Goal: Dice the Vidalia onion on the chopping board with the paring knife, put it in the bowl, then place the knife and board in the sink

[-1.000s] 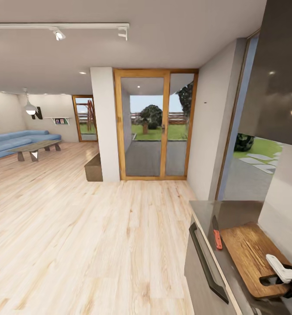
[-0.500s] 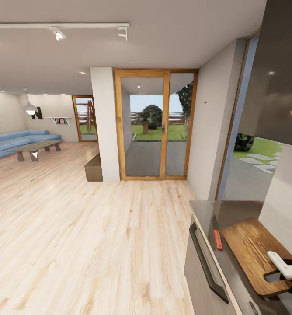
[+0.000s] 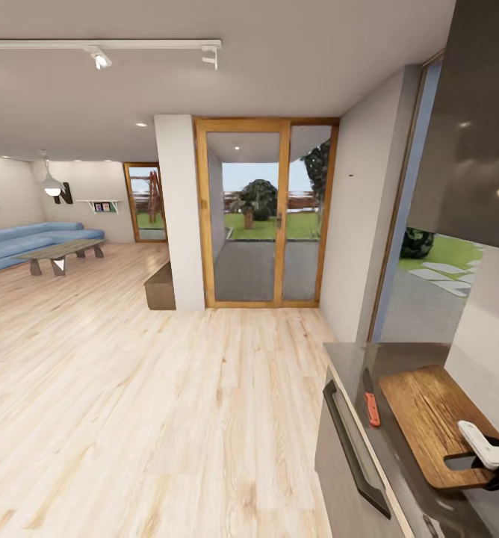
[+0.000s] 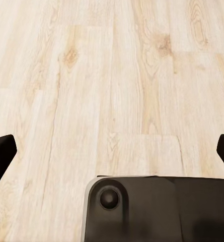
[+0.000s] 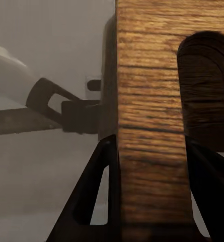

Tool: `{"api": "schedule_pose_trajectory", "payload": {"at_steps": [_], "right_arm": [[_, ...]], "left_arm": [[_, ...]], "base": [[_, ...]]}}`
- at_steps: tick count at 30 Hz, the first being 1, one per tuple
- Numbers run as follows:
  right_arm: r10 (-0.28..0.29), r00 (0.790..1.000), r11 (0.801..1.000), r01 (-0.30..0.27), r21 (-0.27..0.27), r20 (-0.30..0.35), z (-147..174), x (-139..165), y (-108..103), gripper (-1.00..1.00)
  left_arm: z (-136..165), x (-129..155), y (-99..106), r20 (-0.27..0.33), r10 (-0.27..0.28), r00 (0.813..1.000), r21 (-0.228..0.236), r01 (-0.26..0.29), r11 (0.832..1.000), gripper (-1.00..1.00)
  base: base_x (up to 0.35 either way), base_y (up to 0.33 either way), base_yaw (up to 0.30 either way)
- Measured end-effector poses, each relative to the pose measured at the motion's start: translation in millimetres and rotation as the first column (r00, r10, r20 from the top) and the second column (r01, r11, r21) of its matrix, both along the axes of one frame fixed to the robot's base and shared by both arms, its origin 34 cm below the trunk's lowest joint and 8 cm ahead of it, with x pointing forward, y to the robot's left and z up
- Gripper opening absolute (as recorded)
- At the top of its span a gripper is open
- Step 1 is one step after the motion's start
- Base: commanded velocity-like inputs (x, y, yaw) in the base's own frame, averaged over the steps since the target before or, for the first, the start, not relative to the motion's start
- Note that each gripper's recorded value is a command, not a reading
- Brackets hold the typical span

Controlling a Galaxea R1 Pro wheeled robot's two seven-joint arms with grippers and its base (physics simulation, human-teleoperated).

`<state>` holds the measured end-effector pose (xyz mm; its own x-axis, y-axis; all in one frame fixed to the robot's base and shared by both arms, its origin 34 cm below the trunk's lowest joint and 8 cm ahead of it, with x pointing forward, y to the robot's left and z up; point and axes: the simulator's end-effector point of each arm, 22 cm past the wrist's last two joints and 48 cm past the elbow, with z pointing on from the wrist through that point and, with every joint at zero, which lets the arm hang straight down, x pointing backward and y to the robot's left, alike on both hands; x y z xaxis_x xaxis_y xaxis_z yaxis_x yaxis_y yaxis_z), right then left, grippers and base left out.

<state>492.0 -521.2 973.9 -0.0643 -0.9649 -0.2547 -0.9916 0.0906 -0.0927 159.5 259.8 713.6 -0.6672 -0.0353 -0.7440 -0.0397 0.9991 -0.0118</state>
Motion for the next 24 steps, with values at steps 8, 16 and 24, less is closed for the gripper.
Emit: {"api": "schedule_pose_trajectory", "payload": {"at_steps": [8,16,24], "right_arm": [[-0.003,1.000,1.000,0.002,0.031,0.017,1.3,3.5,6.1,-1.00],[-0.004,1.000,0.999,0.003,0.034,0.019,0.7,3.9,6.8,-1.00],[-0.004,1.000,0.999,0.003,0.035,0.020,0.3,4.3,7.3,-1.00]], "left_arm": [[0.0,0.0,0.0,0.000,0.000,1.000,0.000,0.000,1.000,1.00],[0.0,0.0,0.2,0.000,0.000,1.000,0.000,0.000,1.000,1.00],[0.0,0.1,0.1,0.000,0.000,1.000,0.000,0.000,1.000,1.00]], "base": [[0.000,0.000,0.000],[0.000,0.000,0.000],[-0.028,0.000,0.000]]}}
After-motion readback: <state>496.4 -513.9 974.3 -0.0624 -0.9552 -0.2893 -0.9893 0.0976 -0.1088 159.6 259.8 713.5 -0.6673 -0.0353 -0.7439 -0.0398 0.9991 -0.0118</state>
